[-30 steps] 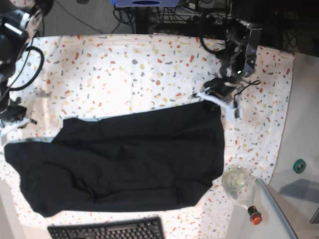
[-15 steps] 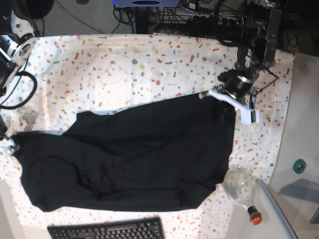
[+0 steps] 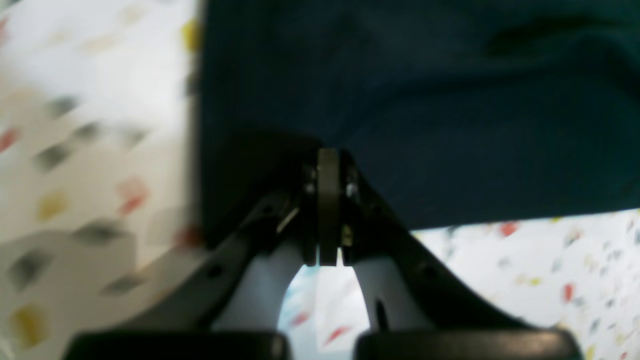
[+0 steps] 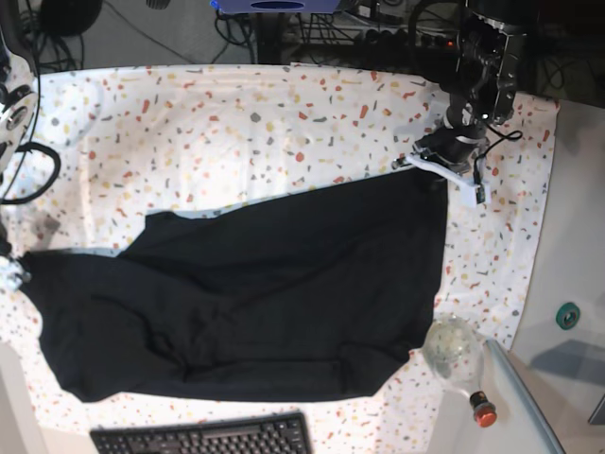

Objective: Layout the t-shirt on the table in an organized manner, then fold the t-shirt properly
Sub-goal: 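Grasp the shirt edges with both grippers and pull to straighten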

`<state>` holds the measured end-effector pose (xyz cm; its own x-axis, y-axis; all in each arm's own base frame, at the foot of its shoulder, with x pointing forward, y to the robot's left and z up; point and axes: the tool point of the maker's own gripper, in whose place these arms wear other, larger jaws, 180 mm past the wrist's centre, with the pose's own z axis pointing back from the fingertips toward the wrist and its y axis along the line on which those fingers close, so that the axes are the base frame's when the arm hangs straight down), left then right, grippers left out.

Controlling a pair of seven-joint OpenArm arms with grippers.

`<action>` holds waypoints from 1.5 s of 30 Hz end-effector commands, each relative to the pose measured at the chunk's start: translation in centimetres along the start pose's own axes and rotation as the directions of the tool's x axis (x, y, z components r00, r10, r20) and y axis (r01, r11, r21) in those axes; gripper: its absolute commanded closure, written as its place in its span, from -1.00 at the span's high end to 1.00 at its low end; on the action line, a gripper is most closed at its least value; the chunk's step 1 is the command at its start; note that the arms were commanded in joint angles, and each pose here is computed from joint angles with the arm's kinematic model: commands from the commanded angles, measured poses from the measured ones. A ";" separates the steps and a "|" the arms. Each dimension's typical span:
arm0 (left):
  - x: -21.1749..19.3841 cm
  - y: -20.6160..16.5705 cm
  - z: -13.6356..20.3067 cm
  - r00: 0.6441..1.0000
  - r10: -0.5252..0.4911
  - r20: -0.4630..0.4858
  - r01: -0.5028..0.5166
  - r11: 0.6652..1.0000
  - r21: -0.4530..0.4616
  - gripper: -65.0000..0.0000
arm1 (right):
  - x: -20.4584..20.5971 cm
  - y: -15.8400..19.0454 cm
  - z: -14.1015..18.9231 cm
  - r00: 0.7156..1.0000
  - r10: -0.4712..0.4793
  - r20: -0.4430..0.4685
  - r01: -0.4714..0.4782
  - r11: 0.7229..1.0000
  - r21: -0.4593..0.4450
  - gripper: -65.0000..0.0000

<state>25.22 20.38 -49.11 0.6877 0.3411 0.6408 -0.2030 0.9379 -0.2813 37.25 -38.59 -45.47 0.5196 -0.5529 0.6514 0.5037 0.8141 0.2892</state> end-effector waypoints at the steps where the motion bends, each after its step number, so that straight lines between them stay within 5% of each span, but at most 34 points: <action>1: -0.3 0.6 0.3 1.000 -0.011 -0.019 0.012 1.000 0.020 -1.00 | 3.5 0.8 0.2 0.995 0.008 0.095 -0.010 1.000 0.023 0.72; 8: 0.8 4.3 1.8 0.999 -0.034 -0.004 0.034 0.996 0.082 -1.00 | 1.8 2.0 -1.1 0.994 0.034 0.105 -0.037 0.999 0.031 0.72; 13: 5.0 4.0 4.2 0.992 -0.030 0.120 0.021 0.997 0.075 -1.00 | 1.2 2.7 -1.6 0.996 0.010 0.087 -0.014 0.999 0.043 0.58; 15: 6.3 3.4 4.8 0.987 -0.035 0.157 0.026 0.998 0.061 -1.00 | 1.1 2.8 -1.6 0.996 0.009 0.087 -0.013 0.999 0.047 0.20; 18: 7.2 2.5 5.1 0.982 -0.042 0.183 0.035 0.999 0.042 -1.00 | 0.8 2.7 -1.6 0.997 0.000 0.081 -0.004 0.999 0.046 -0.98; 23: 8.1 0.1 3.0 0.976 0.022 0.217 -0.024 1.000 0.006 -1.00 | -1.1 0.9 -1.0 0.999 0.034 0.032 -0.034 0.999 0.020 -1.00; 26: 6.7 -0.4 -0.5 0.986 0.005 0.168 -0.015 0.998 0.059 -1.00 | -2.1 1.2 -0.4 0.996 0.072 -0.043 -0.071 0.997 0.030 -1.00; 29: 4.8 -0.7 -2.9 0.993 -0.058 0.100 0.046 0.992 0.117 -1.00 | -0.9 2.6 1.3 0.993 0.114 -0.026 -0.112 0.992 0.064 -1.00; 37: 4.5 1.0 -3.5 0.988 -0.144 0.057 0.132 0.976 0.172 -1.00 | 7.4 14.5 5.7 0.962 0.244 0.120 -0.262 0.948 0.178 -1.00; 45: 5.9 1.7 -2.0 0.978 -0.185 0.095 0.166 0.969 0.182 -1.00 | 9.1 23.6 0.9 0.969 0.208 0.132 -0.238 0.930 0.279 -1.00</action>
<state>29.31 23.44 -48.36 0.6726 0.1782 0.7182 -0.2124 0.9762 -0.0432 51.42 -23.30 -35.45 0.5831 -0.3433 0.7363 0.1636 0.9374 0.3075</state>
